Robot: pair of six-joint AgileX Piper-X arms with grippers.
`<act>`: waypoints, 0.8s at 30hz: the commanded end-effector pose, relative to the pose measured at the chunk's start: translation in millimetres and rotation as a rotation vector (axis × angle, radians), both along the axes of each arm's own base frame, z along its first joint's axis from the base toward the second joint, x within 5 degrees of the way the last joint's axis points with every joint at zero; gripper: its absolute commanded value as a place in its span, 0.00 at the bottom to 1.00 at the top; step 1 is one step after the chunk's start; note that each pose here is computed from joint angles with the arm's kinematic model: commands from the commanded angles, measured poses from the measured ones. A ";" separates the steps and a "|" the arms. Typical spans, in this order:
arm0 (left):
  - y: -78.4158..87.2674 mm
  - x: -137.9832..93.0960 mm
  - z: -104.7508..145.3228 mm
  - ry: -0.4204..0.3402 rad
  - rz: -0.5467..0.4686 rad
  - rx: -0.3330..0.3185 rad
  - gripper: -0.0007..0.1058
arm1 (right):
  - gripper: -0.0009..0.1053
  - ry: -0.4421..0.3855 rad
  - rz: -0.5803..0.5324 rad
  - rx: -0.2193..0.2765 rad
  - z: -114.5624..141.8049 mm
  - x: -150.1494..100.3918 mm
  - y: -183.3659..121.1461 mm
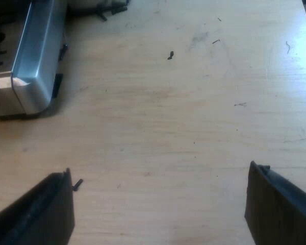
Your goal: Grind coffee beans and then tamp
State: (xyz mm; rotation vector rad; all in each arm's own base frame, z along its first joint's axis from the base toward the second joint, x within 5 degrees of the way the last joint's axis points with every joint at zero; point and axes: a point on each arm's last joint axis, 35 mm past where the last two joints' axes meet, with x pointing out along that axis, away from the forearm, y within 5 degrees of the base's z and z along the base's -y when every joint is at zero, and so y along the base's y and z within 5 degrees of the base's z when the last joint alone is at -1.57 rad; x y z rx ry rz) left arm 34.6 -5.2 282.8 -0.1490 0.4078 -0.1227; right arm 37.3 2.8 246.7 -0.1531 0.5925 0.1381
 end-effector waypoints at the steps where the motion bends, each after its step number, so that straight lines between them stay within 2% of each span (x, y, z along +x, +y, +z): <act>1: -0.2 2.1 2.8 -0.009 -0.005 -0.003 0.83 | 0.68 -0.007 0.000 -0.004 2.5 0.4 -0.1; 14: -0.2 2.1 2.8 -0.009 -0.005 -0.003 0.83 | 0.68 -0.007 0.000 -0.004 2.5 0.4 -0.1; 17: -0.6 2.0 2.9 -0.007 -0.009 -0.023 0.83 | 0.68 -0.007 0.000 -0.004 2.5 0.4 -0.1; 19: -1.7 0.5 4.7 -0.003 -0.032 -0.049 0.83 | 0.68 -0.006 0.002 0.002 3.4 -0.3 0.1; 24: -3.5 -4.9 15.4 -0.031 -0.086 -0.061 0.83 | 0.68 -0.025 0.015 0.007 15.1 -2.7 0.7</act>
